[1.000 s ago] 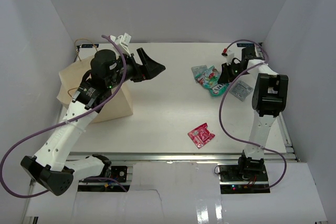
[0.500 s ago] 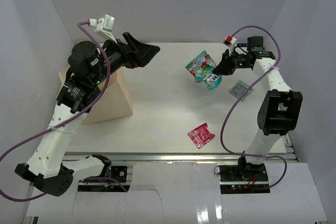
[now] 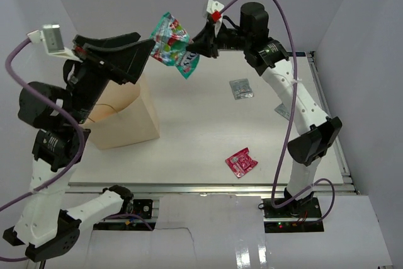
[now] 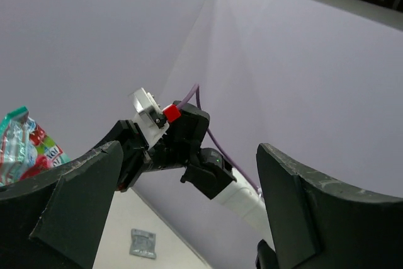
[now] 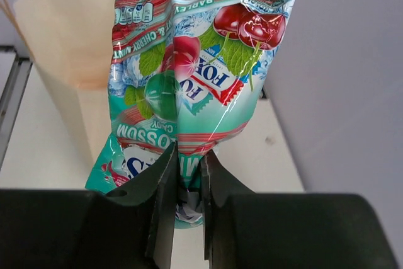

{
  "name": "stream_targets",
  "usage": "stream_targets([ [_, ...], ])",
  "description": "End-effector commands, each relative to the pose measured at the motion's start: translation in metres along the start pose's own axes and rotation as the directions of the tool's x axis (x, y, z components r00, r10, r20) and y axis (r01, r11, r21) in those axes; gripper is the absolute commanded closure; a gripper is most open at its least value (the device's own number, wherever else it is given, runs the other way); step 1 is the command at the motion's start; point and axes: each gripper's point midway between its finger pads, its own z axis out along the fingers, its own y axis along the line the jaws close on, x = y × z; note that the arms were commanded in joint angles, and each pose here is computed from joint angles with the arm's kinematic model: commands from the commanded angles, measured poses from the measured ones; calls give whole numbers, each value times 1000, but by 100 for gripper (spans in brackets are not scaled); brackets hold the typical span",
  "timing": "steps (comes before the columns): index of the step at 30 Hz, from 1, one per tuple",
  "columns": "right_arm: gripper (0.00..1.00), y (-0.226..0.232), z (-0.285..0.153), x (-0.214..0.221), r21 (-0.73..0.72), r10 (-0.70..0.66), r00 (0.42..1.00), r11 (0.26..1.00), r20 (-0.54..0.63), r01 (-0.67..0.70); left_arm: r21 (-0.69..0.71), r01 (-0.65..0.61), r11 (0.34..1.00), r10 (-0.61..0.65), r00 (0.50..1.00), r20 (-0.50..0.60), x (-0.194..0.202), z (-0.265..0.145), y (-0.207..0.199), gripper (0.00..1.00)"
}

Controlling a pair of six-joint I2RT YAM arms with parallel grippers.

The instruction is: Place the snacks into the paper bag

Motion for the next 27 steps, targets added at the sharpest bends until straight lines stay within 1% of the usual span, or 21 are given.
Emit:
stream_targets([
  [1,92,-11,32,-59,112,-107,985,989,133,92,-1,-9,1000,9,996,90,-21,-13,-6,2],
  [2,92,-9,41,-64,123,-118,982,987,147,100,10,-13,1000,11,993,114,-27,-20,-11,2],
  [3,92,3,56,-78,124,-139,971,985,193,116,9,-12,1000,11,992,125,-28,-22,-11,2],
  [4,92,-2,66,-76,167,-125,972,982,198,92,10,-13,1000,11,991,132,-26,-23,-9,2],
  [5,92,2,75,-79,174,-111,970,982,217,73,20,-16,1000,13,989,149,-31,-29,-13,2],
  [6,92,17,89,-82,160,-100,968,985,232,63,24,-19,1000,15,988,155,-32,-31,-14,2],
  [7,92,14,99,-89,202,-119,957,977,264,66,27,-22,999,17,987,161,-32,-32,-15,2],
  [8,92,33,114,-95,184,-122,952,980,282,71,31,-34,999,28,985,171,-35,-36,-17,2],
  [10,92,38,130,-97,226,-148,942,971,302,80,23,-37,999,32,984,175,-35,-39,-15,2],
  [12,92,55,146,-100,227,-158,935,970,319,87,26,-38,999,33,983,182,-37,-42,-17,2],
  [15,92,60,162,-98,275,-183,926,957,329,92,25,-33,999,28,985,172,-32,-44,-15,2],
  [18,91,59,173,-81,311,-196,933,945,301,98,28,-29,999,25,986,163,-29,-46,-15,2],
  [19,85,60,175,-77,311,-203,936,944,288,109,22,-27,999,24,988,152,-27,-46,-14,2],
  [20,75,61,177,-68,302,-197,942,947,271,111,22,-27,999,24,989,149,-26,-47,-14,2],
  [21,52,64,177,-65,287,-194,946,951,258,117,19,-25,1000,23,990,136,-23,-47,-12,2],
  [22,42,66,177,-64,281,-203,947,951,247,130,18,-25,1000,22,992,126,-20,-47,-12,2],
  [24,30,68,170,-73,275,-216,943,951,251,145,23,-21,999,19,995,100,-14,-46,-11,2],
  [26,22,64,160,-85,287,-238,935,945,263,160,23,-16,1000,15,998,67,-5,-45,-8,2],
  [27,21,64,153,-94,283,-243,931,945,271,165,39,-16,999,14,999,45,0,-44,-10,2],
])
